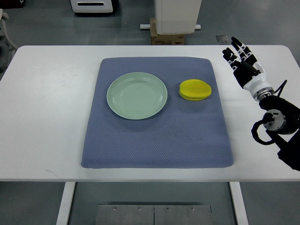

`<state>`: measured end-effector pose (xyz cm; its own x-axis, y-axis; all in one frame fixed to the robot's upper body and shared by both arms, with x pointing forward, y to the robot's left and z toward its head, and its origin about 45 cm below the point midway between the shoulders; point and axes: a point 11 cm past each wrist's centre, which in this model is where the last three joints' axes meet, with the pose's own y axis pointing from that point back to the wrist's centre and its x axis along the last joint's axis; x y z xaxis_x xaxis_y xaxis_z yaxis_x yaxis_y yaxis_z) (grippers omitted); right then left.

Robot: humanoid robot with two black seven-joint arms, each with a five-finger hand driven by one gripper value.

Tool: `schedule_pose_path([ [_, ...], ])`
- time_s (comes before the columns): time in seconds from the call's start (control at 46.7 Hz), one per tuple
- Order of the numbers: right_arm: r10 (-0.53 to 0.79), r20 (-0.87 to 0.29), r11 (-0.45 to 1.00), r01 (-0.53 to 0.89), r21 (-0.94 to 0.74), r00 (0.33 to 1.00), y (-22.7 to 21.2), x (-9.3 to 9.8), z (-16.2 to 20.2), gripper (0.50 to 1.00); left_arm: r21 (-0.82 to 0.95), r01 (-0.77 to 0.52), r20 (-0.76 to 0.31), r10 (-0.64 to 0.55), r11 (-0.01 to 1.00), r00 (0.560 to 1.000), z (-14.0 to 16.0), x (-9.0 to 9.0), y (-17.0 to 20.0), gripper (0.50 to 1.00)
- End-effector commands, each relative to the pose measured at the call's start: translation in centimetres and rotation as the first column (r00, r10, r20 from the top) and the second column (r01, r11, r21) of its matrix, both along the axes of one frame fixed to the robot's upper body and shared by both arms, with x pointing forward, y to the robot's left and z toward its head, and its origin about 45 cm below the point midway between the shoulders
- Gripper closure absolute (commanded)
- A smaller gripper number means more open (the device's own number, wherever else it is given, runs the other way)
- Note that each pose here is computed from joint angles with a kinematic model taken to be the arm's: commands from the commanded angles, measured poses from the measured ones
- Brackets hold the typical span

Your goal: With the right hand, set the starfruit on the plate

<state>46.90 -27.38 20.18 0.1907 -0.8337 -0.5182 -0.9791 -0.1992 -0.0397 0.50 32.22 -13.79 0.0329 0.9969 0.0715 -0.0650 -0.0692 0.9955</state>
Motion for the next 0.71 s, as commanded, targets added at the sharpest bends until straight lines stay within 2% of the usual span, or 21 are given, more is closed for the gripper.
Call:
schedule_pose_path([
  [0.0, -0.001, 0.000, 1.000, 0.001, -0.002, 1.000, -0.1, 0.1, 0.1, 0.500, 0.000, 0.000, 0.000, 0.000, 1.000, 1.000, 0.0, 0.0, 0.0, 0.500],
  [0.3, -0.054, -0.020, 0.998, 0.053, -0.026, 0.998, -1.5, 0.1, -0.7, 0.500, 0.000, 0.000, 0.000, 0.000, 1.000, 1.000, 0.0, 0.0, 0.0, 0.500],
  [0.449, -0.096, -0.023, 0.994, 0.095, -0.057, 0.995, -2.8, 1.1, -0.1, 0.500, 0.000, 0.002, 0.000, -0.002, 1.000, 1.000, 0.0, 0.0, 0.0, 0.500],
  [0.685, -0.186, -0.051, 0.978, 0.180, -0.110, 0.981, -4.4, 1.4, -0.4, 0.500, 0.000, 0.002, 0.000, -0.002, 1.000, 1.000, 0.0, 0.0, 0.0, 0.500],
])
